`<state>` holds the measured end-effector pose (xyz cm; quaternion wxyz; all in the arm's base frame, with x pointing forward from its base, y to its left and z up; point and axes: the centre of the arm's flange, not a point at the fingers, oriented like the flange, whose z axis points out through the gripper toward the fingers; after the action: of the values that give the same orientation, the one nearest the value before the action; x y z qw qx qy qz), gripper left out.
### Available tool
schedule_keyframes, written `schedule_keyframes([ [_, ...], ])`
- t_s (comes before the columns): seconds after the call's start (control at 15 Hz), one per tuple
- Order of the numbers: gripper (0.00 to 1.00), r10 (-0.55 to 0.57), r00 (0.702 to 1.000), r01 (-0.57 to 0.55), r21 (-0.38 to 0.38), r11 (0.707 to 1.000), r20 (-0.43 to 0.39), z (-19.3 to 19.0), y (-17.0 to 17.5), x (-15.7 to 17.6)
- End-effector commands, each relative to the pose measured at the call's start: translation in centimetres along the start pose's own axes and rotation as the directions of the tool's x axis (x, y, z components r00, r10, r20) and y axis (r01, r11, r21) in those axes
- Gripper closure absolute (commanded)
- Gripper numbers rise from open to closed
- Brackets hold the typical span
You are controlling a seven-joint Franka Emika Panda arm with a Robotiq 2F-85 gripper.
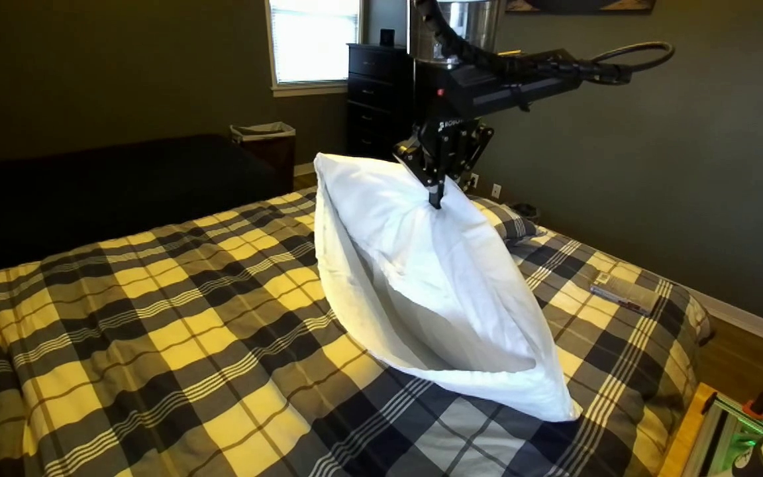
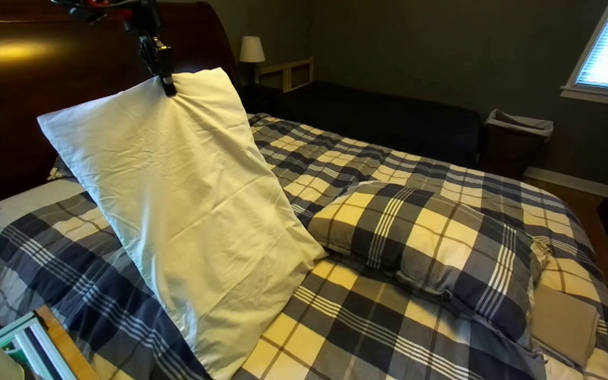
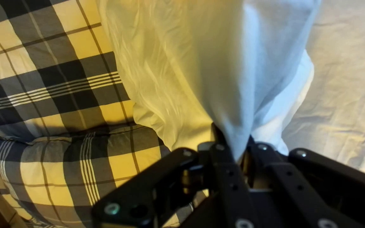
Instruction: Move the pillow
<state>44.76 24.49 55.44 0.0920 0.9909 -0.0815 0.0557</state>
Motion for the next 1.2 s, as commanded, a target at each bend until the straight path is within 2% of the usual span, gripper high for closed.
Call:
schedule_keyframes([
  [0.0,0.97,-0.009,1.000,0.009,-0.008,1.000,-0.010,-0.2,0.0,0.0],
  [0.13,0.97,-0.010,0.999,0.010,-0.009,1.000,-0.032,-1.5,1.7,0.3],
  [0.67,0.97,-0.001,0.990,-0.008,-0.068,0.998,-0.140,-7.2,12.7,0.6],
  [0.8,0.97,-0.003,0.989,-0.006,-0.060,0.998,-0.145,-8.3,15.3,0.7],
  [1.13,0.97,-0.048,0.988,0.053,0.024,0.998,-0.148,-9.0,19.6,-0.1],
])
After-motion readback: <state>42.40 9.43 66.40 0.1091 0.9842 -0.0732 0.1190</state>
